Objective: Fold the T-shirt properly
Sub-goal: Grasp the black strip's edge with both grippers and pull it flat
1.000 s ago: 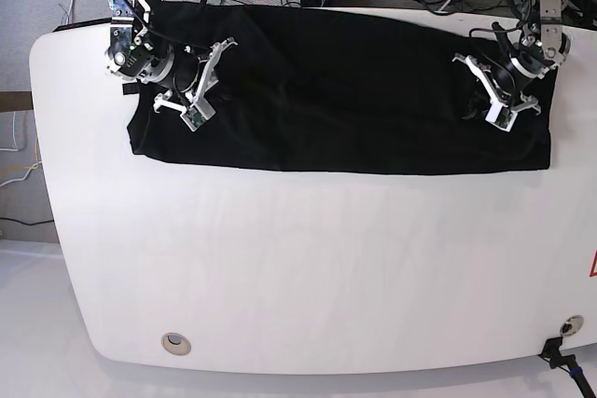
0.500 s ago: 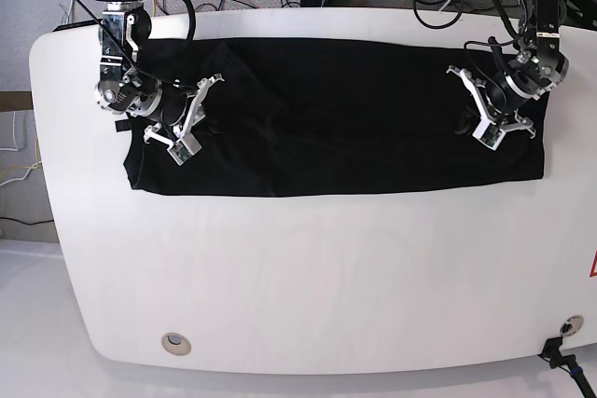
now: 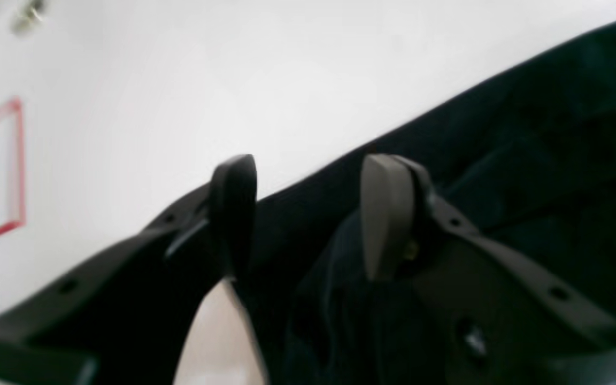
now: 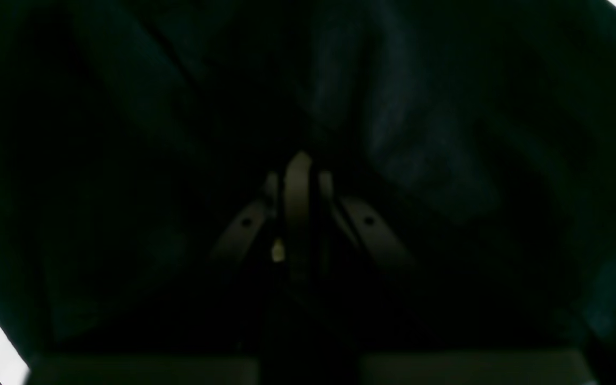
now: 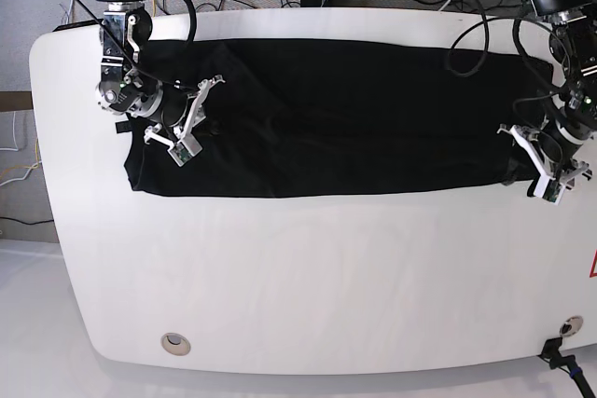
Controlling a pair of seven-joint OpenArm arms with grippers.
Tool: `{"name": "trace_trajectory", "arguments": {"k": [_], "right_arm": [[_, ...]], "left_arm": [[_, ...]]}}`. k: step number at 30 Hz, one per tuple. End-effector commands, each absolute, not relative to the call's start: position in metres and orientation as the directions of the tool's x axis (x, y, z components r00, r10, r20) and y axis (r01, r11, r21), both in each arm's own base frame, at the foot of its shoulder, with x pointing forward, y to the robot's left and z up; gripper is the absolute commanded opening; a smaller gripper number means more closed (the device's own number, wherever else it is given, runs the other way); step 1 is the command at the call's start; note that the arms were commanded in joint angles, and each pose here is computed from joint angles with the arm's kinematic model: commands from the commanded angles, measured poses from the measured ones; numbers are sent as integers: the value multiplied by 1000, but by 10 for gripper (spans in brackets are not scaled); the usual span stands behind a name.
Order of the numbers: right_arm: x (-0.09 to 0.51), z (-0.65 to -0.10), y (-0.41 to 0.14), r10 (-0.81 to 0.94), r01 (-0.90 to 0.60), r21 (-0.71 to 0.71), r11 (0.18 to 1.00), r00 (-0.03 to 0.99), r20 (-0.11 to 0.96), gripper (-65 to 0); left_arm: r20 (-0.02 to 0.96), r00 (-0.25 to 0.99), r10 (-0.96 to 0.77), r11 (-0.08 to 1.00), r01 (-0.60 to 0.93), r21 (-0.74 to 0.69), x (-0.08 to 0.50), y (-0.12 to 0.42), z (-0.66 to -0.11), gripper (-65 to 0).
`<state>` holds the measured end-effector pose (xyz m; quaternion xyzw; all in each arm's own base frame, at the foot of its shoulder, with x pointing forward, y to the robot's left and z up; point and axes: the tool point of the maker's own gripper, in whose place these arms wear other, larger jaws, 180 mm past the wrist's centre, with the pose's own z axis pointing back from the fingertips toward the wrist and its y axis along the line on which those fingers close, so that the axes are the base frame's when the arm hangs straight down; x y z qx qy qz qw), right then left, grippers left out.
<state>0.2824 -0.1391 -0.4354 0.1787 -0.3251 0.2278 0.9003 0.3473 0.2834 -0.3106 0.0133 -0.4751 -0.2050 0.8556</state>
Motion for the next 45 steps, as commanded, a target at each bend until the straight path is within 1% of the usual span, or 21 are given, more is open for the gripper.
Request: {"name": "trace_trajectory", "arguments": {"k": [1, 5, 8, 13, 18, 22, 26, 30, 33, 36, 38, 41, 45], "right_arm": [[258, -463, -166, 401, -517, 102, 850, 760, 512, -650], [257, -464, -157, 390, -516, 119, 848, 761, 518, -650], [257, -464, -155, 387, -515, 123, 848, 761, 520, -650], [258, -464, -155, 388, -516, 122, 848, 760, 521, -650], [258, -463, -154, 388, -517, 121, 847, 758, 523, -650], [259, -463, -154, 389, -517, 120, 847, 758, 525, -650], [259, -463, -155, 388, -516, 119, 848, 758, 525, -650], [259, -463, -155, 388, -516, 119, 848, 758, 525, -650], [259, -463, -155, 388, -516, 119, 848, 758, 525, -650], [259, -463, -155, 388, -516, 119, 848, 758, 525, -650], [259, -463, -154, 386, -516, 122, 848, 758, 526, -650], [259, -463, -154, 386, -516, 122, 848, 758, 526, -650], [259, -462, -154, 385, -516, 123, 848, 758, 527, -650]], "left_arm": [[828, 460, -321, 932, 307, 191, 361, 297, -308, -374], [779, 539, -322, 930, 335, 153, 378, 292, -342, -381], [760, 555, -338, 922, 357, 150, 375, 285, -352, -381], [728, 560, -395, 897, 405, 176, 345, 275, -363, -416], [667, 568, -482, 859, 456, 232, 304, 283, -366, -416], [632, 599, -491, 863, 433, 261, 276, 305, -365, -416], [614, 618, -491, 868, 402, 290, 270, 328, -359, -416], [628, 595, -502, 863, 399, 312, 276, 327, -348, -416], [692, 515, -505, 860, 370, 352, 288, 321, -312, -416], [760, 446, -473, 871, 367, 327, 303, 306, -290, -416], [777, 419, -470, 870, 370, 326, 312, 299, -283, -416], [777, 425, -464, 861, 421, 284, 320, 279, -299, -416], [731, 542, -415, 884, 429, 184, 307, 283, -348, -416]]}}
